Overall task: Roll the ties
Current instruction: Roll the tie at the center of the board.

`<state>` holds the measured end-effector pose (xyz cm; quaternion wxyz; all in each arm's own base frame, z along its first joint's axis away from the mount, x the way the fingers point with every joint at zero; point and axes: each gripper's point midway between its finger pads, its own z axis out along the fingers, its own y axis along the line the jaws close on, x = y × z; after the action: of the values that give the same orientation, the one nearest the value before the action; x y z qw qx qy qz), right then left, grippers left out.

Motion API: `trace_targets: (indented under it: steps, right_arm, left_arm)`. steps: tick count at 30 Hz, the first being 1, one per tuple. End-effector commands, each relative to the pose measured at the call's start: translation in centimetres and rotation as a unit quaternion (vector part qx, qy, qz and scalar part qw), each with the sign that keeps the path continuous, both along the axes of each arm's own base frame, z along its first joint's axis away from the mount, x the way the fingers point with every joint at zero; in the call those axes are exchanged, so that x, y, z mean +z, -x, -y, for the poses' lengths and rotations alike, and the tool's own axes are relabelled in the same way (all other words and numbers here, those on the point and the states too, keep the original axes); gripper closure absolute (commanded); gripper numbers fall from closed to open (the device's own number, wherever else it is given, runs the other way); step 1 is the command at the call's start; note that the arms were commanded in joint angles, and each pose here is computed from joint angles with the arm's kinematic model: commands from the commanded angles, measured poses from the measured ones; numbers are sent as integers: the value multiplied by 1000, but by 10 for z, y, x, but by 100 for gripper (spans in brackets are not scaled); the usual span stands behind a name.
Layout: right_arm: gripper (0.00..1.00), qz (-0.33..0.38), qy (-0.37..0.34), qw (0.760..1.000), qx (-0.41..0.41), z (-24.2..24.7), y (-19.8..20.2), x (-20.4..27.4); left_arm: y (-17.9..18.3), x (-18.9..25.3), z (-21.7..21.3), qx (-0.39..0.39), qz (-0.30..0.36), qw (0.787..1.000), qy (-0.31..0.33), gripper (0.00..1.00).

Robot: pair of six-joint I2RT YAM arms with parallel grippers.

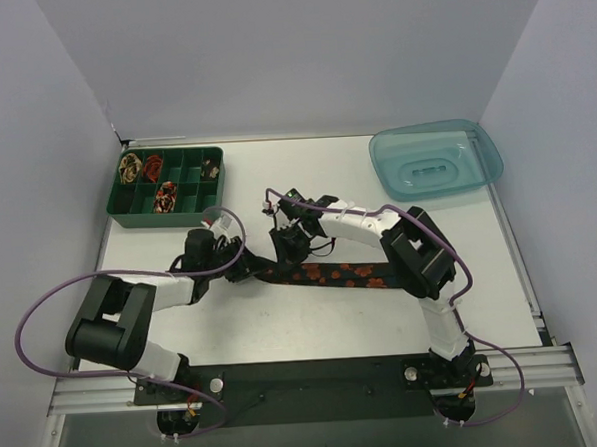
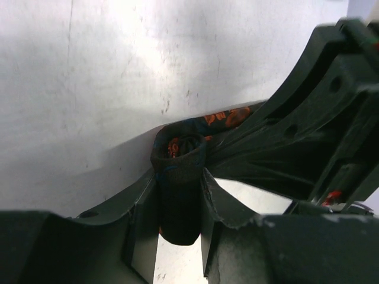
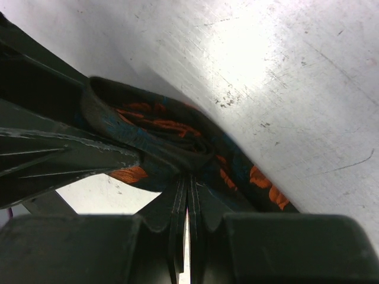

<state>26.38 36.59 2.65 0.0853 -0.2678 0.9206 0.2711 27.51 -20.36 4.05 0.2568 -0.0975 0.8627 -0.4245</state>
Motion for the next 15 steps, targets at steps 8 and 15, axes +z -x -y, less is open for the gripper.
trace_targets:
  steps: [8, 15]
  right_arm:
    - [96, -24, 17, 1000, -7, -1, 2, -20]
    - [96, -24, 13, 1000, -9, -7, -4, -22]
  left_arm:
    - [-16, 40, 16, -51, 48, 984, -162, 76]
    - [-15, 48, 30, -78, 60, 970, -220, 76]
